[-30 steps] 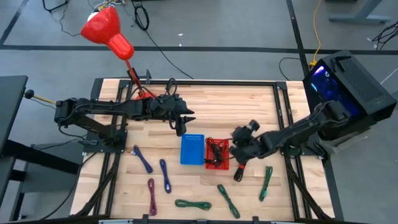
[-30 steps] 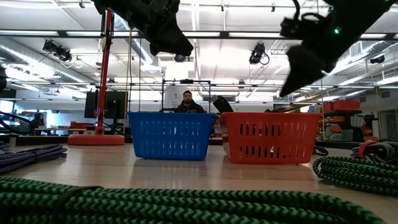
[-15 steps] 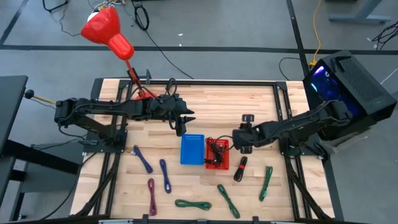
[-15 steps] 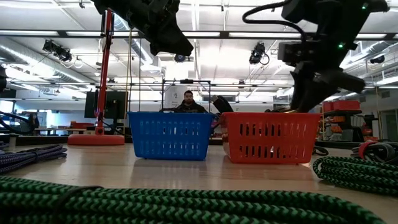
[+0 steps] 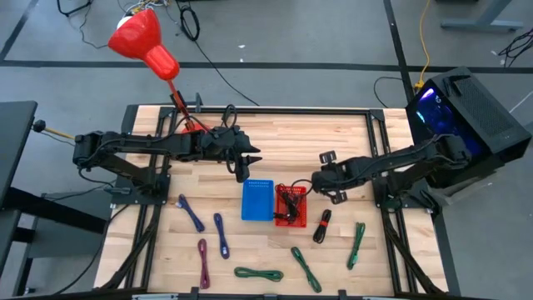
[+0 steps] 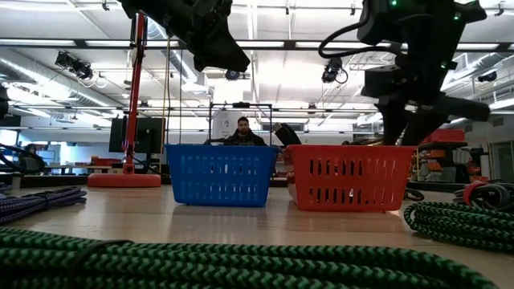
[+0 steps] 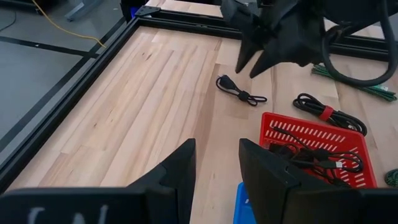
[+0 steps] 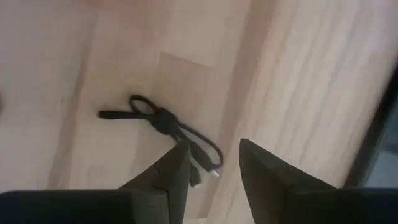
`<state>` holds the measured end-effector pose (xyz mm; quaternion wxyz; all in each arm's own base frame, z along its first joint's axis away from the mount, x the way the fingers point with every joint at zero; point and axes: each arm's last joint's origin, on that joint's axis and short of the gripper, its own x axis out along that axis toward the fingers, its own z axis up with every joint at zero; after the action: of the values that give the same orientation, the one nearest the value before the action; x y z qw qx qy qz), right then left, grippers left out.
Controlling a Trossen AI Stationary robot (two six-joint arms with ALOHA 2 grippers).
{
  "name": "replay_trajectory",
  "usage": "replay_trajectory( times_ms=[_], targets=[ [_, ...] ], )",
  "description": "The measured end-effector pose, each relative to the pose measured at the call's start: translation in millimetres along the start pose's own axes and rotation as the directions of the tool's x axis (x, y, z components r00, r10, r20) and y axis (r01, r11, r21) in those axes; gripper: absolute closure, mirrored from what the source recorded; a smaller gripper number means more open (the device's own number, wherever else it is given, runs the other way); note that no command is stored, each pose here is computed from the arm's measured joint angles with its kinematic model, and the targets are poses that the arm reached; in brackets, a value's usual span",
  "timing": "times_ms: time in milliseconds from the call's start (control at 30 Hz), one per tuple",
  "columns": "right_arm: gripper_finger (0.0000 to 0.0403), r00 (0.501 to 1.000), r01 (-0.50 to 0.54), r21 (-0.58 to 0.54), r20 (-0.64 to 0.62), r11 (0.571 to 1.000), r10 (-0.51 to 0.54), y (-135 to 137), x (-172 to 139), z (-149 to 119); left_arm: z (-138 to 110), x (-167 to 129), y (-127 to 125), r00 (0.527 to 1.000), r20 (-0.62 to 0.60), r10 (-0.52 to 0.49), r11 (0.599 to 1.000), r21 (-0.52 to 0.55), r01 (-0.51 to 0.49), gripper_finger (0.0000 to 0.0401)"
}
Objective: Pick & Place USB Port
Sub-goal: Put the black charger cable into the red bin
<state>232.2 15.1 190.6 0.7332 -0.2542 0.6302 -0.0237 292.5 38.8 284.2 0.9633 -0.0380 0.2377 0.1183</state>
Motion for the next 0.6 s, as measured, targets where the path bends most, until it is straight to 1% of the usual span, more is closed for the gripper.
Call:
replay_trajectory(
  times_ms=[233,367,433,600],
  targets=[
    [0.0264,0.999,-0.030,-0.021,-0.012,0.999,0.030,-3.7,7.0,-4.8,0.0,0.0,-0.2,1.000,0.000,-0.001,1.000,0.000,0.001,0.0275],
    [0.0264,0.999,-0.049,-0.025,-0.019,0.998,0.049,0.9,21.7,-13.5,0.0,0.0,-0.2,1.000,0.000,-0.001,1.000,0.000,0.001,0.0275],
    [0.0264,0.998,-0.064,-0.014,-0.007,0.998,0.064,2.2,25.0,-14.6,0.0,0.0,-0.2,1.000,0.000,-0.001,1.000,0.000,0.001,0.0275],
    [0.0264,0.998,-0.063,-0.016,0.007,0.998,0.063,5.1,30.1,-16.6,0.0,0.0,-0.1,1.000,0.000,0.000,1.000,0.005,0.000,0.0275]
  ],
)
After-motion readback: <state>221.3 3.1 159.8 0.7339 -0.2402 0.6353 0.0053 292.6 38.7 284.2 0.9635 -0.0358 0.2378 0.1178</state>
